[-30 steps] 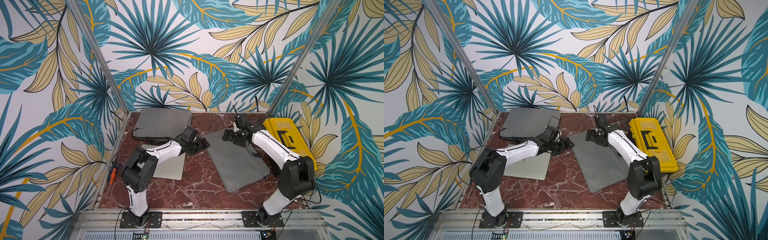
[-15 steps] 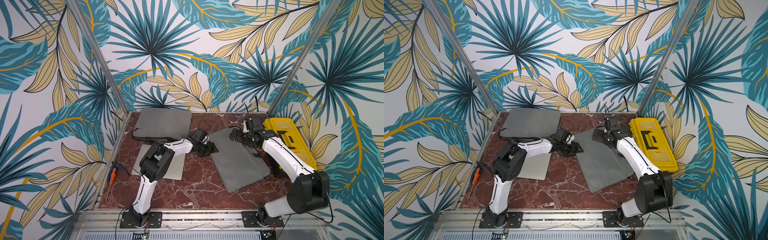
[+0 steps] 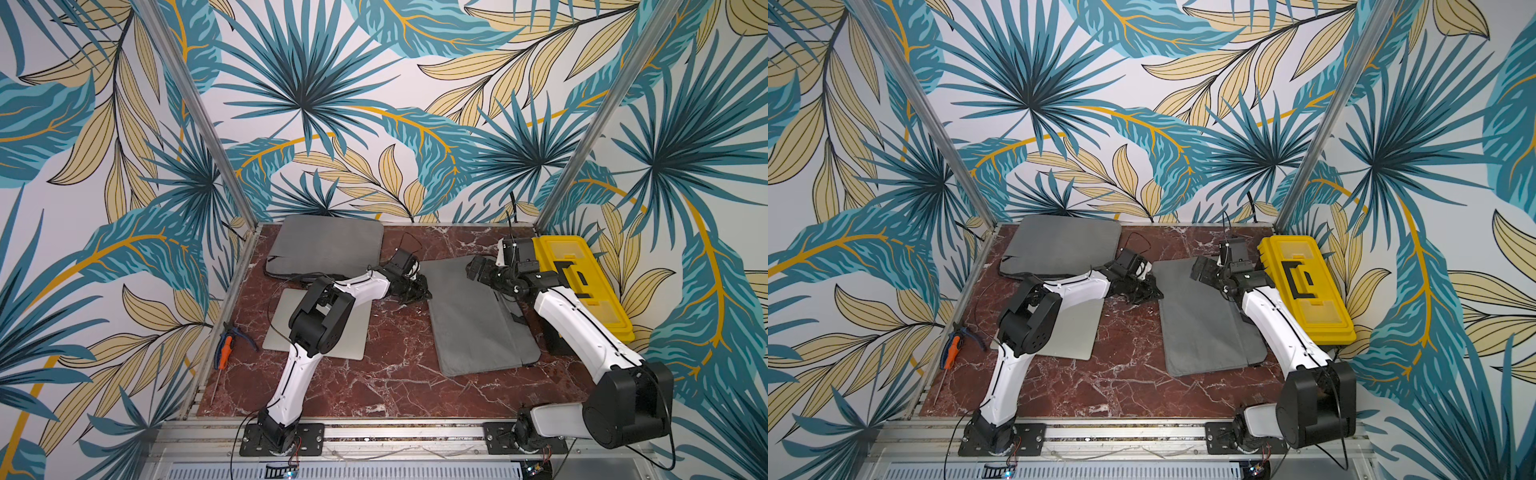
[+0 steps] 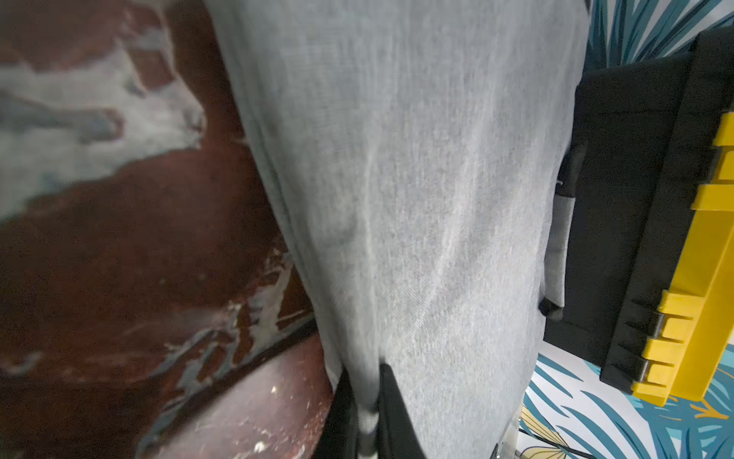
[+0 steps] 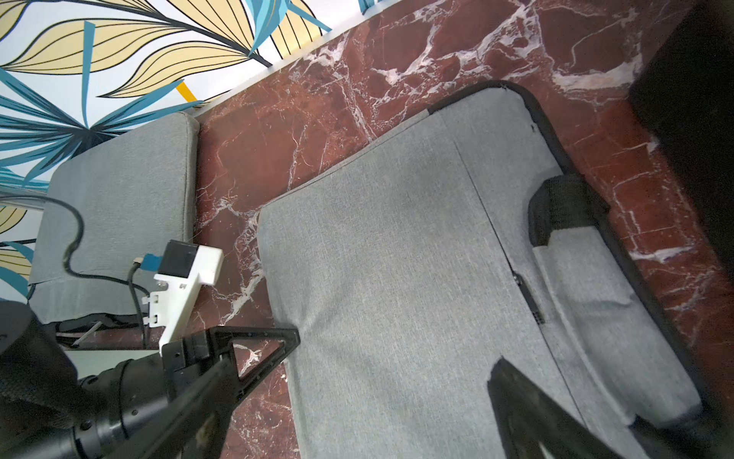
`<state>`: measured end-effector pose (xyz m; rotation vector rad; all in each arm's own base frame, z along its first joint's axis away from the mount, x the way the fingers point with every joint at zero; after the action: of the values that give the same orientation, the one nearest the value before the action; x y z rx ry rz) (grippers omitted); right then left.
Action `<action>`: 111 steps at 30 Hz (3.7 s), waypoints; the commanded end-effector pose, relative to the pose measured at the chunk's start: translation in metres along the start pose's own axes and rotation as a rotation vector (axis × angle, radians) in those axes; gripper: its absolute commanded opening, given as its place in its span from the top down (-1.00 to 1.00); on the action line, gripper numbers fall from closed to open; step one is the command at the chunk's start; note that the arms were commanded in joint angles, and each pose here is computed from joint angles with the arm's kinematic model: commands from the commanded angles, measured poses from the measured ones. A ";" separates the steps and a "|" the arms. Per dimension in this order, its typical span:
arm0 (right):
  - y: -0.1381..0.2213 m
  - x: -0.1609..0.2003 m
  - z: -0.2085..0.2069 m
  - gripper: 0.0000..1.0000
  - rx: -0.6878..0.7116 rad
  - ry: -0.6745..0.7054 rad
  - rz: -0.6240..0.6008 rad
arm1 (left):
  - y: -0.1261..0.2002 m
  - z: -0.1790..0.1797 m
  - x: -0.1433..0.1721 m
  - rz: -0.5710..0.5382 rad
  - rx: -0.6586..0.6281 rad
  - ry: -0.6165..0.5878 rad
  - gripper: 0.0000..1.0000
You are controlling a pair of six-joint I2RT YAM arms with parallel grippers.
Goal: Open the zippered laptop bag and take out the laptop
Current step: Move the zippered laptop bag to the center of the board, then unzip the zipper on the zippered laptop bag.
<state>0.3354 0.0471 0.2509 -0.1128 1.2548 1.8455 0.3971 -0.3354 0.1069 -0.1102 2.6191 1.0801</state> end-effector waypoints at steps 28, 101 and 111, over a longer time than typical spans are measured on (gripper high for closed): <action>-0.058 0.044 -0.050 -0.99 0.157 -0.117 0.193 | 0.112 0.049 -0.101 -0.258 -0.234 -0.148 -0.16; -0.087 0.143 -0.038 -0.62 0.200 0.116 0.403 | 0.081 0.045 0.051 -0.039 -0.362 -0.090 0.02; -0.080 0.150 -0.034 -0.60 0.175 0.099 0.453 | 0.065 0.041 0.051 -0.017 -0.321 -0.082 0.25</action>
<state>0.2937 0.1105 0.1032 0.1788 1.6221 2.0437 0.3453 -0.2383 0.1101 -0.1994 2.3006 1.5482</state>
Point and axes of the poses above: each gripper's point midway between its finger pads, its own y axis back along the fingers, its own z axis along the line the jaws close on, x = y × z, the point moved 8 cm from there along y, back along the fingers, and after that the axes turned 14 degrees about -y, right-handed, at the moved point
